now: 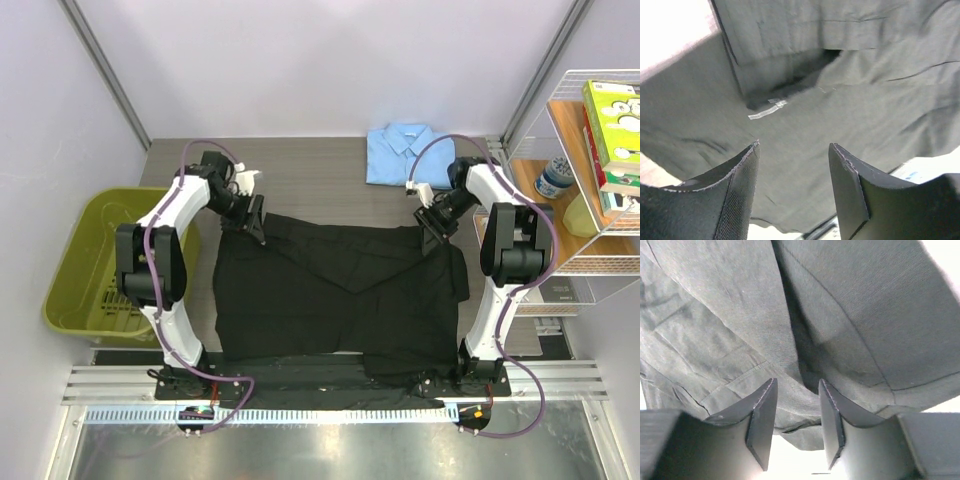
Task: Fold and stack the long sleeve shirts
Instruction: Fold the shirt
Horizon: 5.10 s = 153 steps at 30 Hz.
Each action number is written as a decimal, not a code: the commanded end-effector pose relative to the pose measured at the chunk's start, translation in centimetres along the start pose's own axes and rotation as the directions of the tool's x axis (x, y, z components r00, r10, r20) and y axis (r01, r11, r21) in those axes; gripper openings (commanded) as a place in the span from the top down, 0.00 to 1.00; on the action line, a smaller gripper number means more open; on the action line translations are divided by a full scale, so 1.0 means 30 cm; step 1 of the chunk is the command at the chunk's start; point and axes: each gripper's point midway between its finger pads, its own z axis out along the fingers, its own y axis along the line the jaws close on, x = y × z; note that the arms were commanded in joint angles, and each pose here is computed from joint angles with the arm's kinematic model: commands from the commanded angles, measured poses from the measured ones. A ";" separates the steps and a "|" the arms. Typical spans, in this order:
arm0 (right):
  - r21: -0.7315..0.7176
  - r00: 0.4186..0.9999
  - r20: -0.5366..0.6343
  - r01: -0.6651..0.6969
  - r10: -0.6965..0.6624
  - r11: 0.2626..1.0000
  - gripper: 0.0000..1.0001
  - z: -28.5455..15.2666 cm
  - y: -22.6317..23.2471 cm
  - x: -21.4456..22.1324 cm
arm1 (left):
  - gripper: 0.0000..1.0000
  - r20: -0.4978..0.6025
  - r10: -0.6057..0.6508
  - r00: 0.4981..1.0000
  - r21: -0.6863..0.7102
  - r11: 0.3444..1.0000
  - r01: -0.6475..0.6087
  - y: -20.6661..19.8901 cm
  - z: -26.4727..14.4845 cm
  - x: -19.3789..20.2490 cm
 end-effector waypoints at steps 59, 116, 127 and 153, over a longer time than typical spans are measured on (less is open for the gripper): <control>-0.097 0.992 -0.079 0.088 -0.096 0.991 0.67 -0.035 0.099 -0.063 | 0.55 -0.128 0.037 0.991 0.034 0.999 -0.032 -0.051 -0.059 0.154; 0.155 0.990 0.093 0.095 -0.110 0.983 0.36 -0.261 0.078 -0.145 | 0.45 0.098 0.371 0.923 0.087 0.921 -0.380 -0.217 -0.049 -0.102; 0.049 0.929 -0.052 0.369 -0.367 0.928 0.31 -0.148 0.387 0.323 | 0.40 0.048 0.589 0.807 0.141 0.795 -0.589 -0.257 -0.063 0.387; 0.176 0.914 -0.250 0.367 -0.319 0.913 0.70 0.017 0.338 0.423 | 0.48 -0.162 0.788 0.594 0.004 0.603 -0.798 -0.062 0.042 0.606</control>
